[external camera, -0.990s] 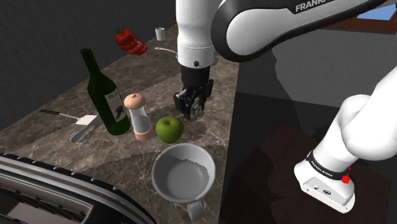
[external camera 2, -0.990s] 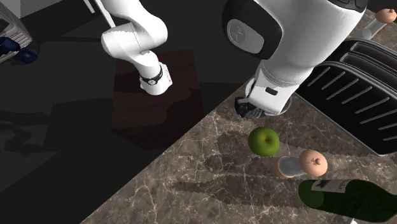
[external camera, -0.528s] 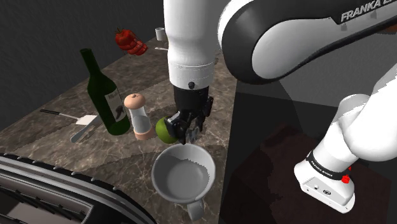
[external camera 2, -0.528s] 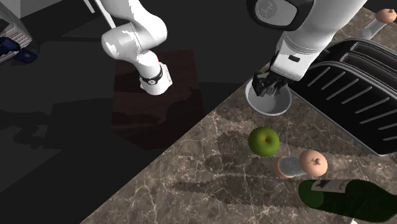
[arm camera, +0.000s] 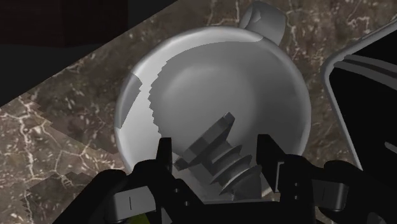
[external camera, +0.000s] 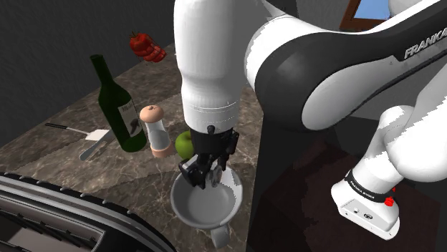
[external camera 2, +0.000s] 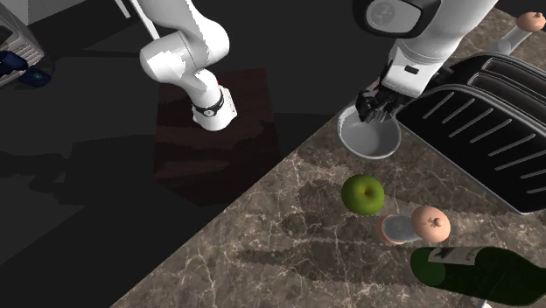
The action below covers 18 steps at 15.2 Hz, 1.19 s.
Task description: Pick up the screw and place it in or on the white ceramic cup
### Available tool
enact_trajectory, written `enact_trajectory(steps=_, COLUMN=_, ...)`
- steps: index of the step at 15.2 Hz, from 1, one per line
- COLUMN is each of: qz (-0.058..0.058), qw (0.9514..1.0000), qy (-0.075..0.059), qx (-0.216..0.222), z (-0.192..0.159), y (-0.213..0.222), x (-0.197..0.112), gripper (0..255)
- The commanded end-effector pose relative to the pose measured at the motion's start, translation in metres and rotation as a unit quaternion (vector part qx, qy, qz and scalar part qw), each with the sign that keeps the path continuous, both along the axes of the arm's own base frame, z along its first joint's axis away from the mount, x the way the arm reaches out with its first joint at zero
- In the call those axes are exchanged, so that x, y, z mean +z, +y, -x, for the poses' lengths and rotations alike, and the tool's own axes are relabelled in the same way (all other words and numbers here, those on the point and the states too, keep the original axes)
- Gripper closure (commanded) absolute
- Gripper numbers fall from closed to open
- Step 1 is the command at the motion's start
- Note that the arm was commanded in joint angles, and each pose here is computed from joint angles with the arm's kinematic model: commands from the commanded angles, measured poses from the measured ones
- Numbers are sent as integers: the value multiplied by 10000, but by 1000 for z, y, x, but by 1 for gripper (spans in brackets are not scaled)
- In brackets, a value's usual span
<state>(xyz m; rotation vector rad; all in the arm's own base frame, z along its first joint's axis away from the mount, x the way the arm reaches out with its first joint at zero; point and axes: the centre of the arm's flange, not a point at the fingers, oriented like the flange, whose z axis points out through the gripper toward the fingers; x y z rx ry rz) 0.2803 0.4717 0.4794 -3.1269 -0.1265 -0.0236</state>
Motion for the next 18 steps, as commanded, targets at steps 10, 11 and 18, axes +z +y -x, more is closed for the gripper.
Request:
enact_trajectory(steps=10, qz=-2, qw=10000, qy=-1, qx=-1, z=1, y=0, x=-45, gripper=255)
enact_trajectory(steps=11, qz=-2, qw=10000, qy=-1, qx=-1, z=1, y=0, x=-45, gripper=255)
enact_trajectory(steps=18, qz=-2, qw=10000, qy=-1, qx=-1, z=1, y=0, x=-45, gripper=0)
